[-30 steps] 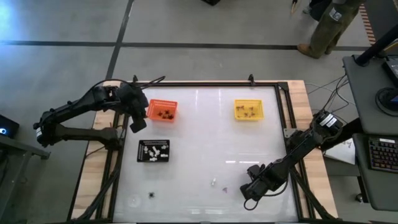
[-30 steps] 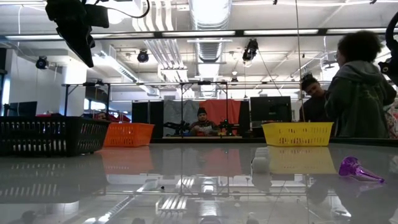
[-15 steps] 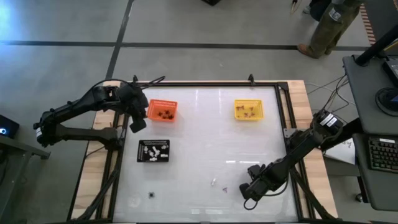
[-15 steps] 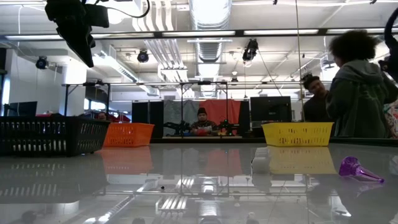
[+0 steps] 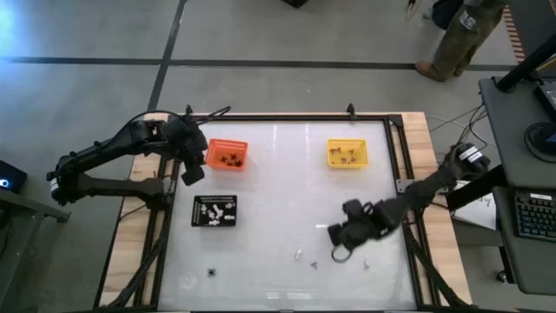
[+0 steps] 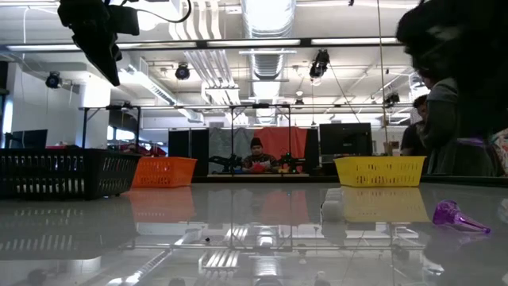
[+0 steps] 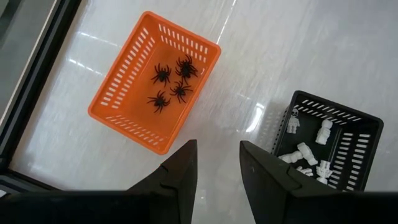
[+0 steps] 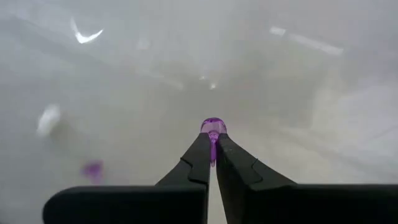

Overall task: Sort Halloween decoration
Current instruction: Put the violet witch hat into the yellow bin

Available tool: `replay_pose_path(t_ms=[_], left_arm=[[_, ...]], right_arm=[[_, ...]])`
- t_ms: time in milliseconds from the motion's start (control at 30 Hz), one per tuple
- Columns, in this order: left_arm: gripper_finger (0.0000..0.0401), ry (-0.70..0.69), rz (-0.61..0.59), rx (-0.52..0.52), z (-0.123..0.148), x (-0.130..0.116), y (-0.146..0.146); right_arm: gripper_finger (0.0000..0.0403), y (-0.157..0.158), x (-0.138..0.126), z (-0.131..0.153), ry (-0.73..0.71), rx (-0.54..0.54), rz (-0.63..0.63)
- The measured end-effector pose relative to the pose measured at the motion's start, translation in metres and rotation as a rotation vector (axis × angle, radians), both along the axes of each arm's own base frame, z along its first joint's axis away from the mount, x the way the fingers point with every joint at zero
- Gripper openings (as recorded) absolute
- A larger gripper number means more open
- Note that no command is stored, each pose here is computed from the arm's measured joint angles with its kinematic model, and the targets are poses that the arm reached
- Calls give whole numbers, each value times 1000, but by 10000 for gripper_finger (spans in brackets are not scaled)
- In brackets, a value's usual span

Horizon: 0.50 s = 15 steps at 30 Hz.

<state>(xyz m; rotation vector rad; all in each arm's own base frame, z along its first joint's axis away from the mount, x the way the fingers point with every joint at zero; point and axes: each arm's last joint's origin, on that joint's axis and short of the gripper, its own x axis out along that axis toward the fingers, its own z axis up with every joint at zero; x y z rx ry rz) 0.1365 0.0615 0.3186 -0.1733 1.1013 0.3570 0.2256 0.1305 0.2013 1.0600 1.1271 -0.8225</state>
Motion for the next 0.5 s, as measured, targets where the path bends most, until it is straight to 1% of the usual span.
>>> replay_pose_path(t_ms=[167,333,500], left_arm=[[103,0,0,0,0,0,0],[103,0,0,0,0,0,0],[103,-5,0,2,0,0,0]], right_arm=[[9,-49,-1,19,21,-93,38],[9,-98,-3,38,-18,-169,93],[9,-148,-8,47,-11,-242,122]])
